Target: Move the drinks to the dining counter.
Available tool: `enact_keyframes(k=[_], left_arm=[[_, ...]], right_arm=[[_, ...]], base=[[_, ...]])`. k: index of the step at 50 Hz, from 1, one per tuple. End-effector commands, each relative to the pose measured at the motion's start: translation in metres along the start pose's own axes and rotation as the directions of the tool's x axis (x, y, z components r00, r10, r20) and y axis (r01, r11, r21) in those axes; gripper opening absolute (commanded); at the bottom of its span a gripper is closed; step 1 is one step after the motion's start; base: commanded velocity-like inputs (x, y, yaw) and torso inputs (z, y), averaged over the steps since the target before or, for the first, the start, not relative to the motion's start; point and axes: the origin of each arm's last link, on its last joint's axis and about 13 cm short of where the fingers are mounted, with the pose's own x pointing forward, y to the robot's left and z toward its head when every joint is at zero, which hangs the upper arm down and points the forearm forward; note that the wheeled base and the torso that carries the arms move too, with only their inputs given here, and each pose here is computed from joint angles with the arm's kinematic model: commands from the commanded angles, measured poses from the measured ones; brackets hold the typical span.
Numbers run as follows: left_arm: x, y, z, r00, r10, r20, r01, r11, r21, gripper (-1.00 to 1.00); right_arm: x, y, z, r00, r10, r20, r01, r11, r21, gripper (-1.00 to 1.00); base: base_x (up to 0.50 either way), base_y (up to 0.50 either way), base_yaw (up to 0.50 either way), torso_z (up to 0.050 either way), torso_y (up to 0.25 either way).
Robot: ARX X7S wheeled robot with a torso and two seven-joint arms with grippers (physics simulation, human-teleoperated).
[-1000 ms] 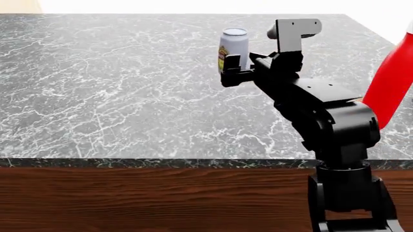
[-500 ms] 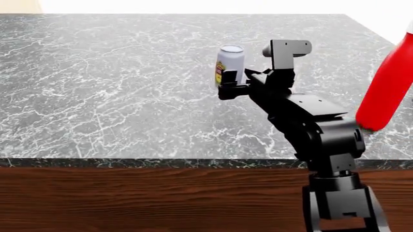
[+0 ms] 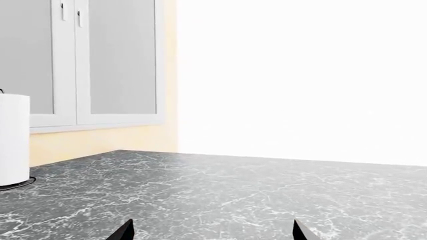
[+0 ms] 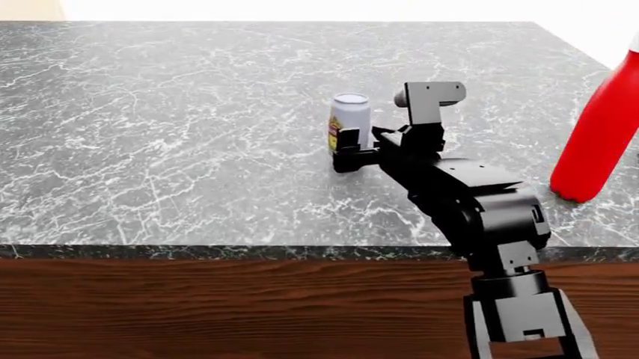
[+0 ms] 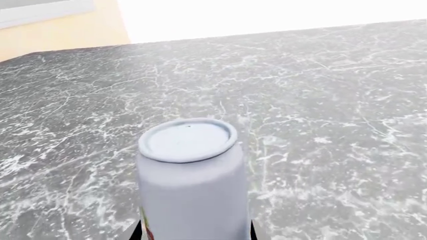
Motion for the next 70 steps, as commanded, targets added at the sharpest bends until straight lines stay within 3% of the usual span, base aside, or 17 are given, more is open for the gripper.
enact_keyframes(k=[1,5,6,22,41,48,56,70], left_arm=[[0.0,0.0,-0.001,1.0,0.0,-0.001,0.0,1.0,0.0,1.0],[0.0,0.0,-0.001,1.0,-0.001,-0.002,0.001,1.0,-0.001,1.0],[0.0,0.0,-0.001,1.0,-0.001,-0.002,0.001,1.0,0.002,1.0],[0.0,0.0,0.0,1.0,0.0,0.0,0.0,1.0,-0.002,1.0],[0.001,-0.001,0.0,1.0,-0.004,0.002,0.004,1.0,0.002,1.0],[0.0,-0.002,0.0,1.0,-0.005,0.001,0.005,1.0,0.002,1.0],[0.001,-0.002,0.0,1.0,-0.008,0.004,0.008,1.0,0.0,1.0],[0.001,-0.003,0.006,1.0,-0.013,0.024,0.013,1.0,-0.007,1.0]], right_arm=[[0.0,0.0,0.001,1.0,0.011,-0.009,-0.012,1.0,-0.015,-1.0],[-0.001,-0.001,0.005,1.0,-0.005,0.011,0.006,1.0,-0.015,-1.0],[-0.002,-0.001,0.006,1.0,-0.007,0.013,0.007,1.0,-0.016,1.0],[-0.006,0.001,0.015,0.999,-0.014,0.038,0.015,0.999,-0.031,1.0],[-0.056,0.026,0.077,0.969,0.046,0.244,-0.021,0.994,-0.107,1.0],[-0.087,0.041,0.104,0.924,0.066,0.376,-0.013,0.99,-0.142,1.0],[-0.141,0.066,0.136,0.835,0.08,0.544,0.037,0.979,-0.201,1.0],[-0.198,0.096,0.163,0.752,0.117,0.649,0.097,0.954,-0.284,1.0]], base=[[0.0,0.0,0.0,0.01,0.0],[0.0,0.0,0.0,0.0,0.0],[0.0,0.0,0.0,0.0,0.0],[0.0,0.0,0.0,0.0,0.0],[0.0,0.0,0.0,0.0,0.0],[0.0,0.0,0.0,0.0,0.0],[0.0,0.0,0.0,0.0,0.0],[0.0,0.0,0.0,0.0,0.0]])
